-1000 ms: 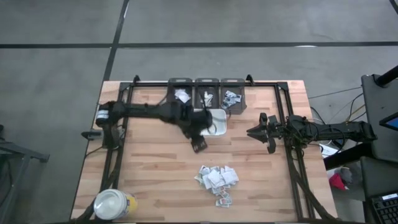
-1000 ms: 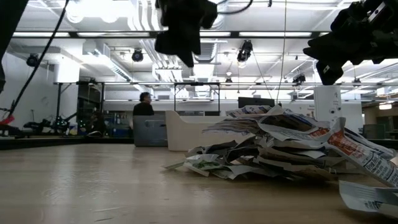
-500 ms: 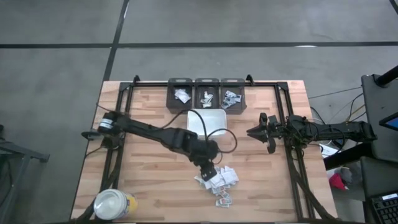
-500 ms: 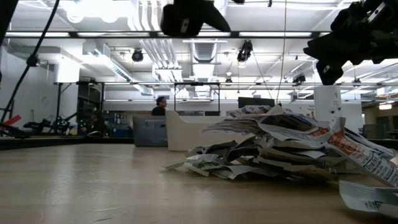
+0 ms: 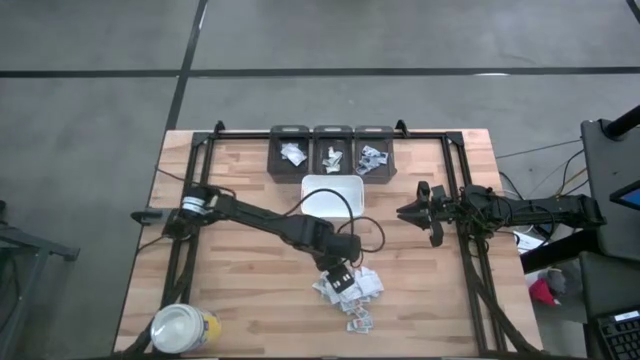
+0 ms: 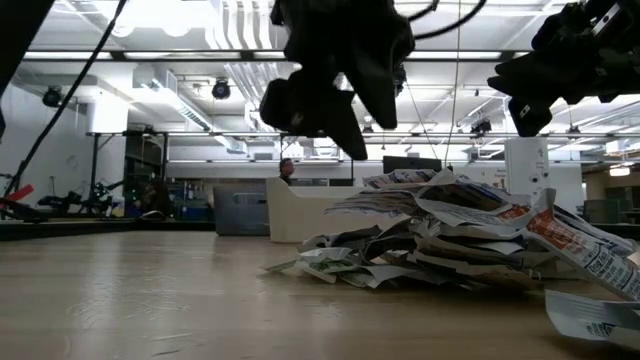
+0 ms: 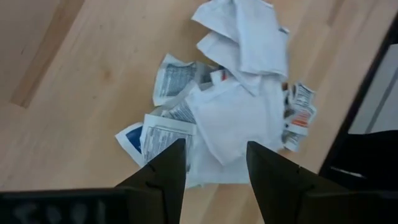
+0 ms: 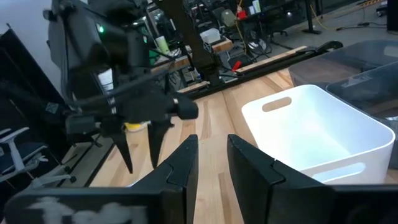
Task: Pick & Place First Aid Supplies
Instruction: Put the white fingertip band aid into the left black bin
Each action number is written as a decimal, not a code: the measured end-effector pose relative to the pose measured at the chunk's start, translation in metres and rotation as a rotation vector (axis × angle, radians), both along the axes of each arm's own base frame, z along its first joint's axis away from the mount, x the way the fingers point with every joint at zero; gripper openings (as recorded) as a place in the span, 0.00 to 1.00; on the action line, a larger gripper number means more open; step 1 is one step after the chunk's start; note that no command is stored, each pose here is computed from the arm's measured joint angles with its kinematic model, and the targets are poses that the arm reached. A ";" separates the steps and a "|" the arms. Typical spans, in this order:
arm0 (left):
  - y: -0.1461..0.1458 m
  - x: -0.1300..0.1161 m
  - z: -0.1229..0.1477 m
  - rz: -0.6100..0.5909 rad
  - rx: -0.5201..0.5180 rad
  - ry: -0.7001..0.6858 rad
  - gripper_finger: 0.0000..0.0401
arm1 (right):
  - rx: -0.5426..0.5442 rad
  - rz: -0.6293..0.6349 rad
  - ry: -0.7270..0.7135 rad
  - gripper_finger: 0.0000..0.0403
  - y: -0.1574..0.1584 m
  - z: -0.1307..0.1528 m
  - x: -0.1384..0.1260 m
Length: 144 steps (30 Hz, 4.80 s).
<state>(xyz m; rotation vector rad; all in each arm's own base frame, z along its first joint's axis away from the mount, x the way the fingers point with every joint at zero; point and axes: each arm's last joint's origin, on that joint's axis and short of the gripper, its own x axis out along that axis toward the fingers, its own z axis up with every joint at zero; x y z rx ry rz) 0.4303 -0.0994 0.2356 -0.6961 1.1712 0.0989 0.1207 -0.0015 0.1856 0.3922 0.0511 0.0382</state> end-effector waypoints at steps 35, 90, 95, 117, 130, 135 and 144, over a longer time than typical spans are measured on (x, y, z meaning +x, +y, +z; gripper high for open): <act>-0.001 0.016 -0.034 0.032 -0.036 0.036 0.40 | 0.000 -0.001 0.000 0.21 0.000 0.000 0.000; 0.004 0.018 -0.028 0.069 0.030 -0.018 0.00 | 0.000 0.000 0.000 0.17 0.000 0.000 0.000; 0.005 0.017 -0.028 0.079 0.062 -0.020 0.00 | 0.000 0.000 0.000 0.20 0.000 0.000 0.000; 0.003 0.017 -0.026 0.023 0.002 -0.017 0.00 | 0.000 0.000 0.000 0.16 0.000 0.000 0.000; 0.003 0.017 -0.026 0.019 0.000 -0.017 0.10 | 0.000 -0.001 0.000 0.20 0.000 0.000 0.000; 0.006 0.017 -0.026 0.034 0.000 -0.014 0.21 | 0.000 0.000 0.000 0.21 0.000 0.000 0.000; 0.007 0.020 -0.037 0.038 -0.005 0.014 0.27 | 0.000 0.000 0.000 0.18 0.000 0.000 0.000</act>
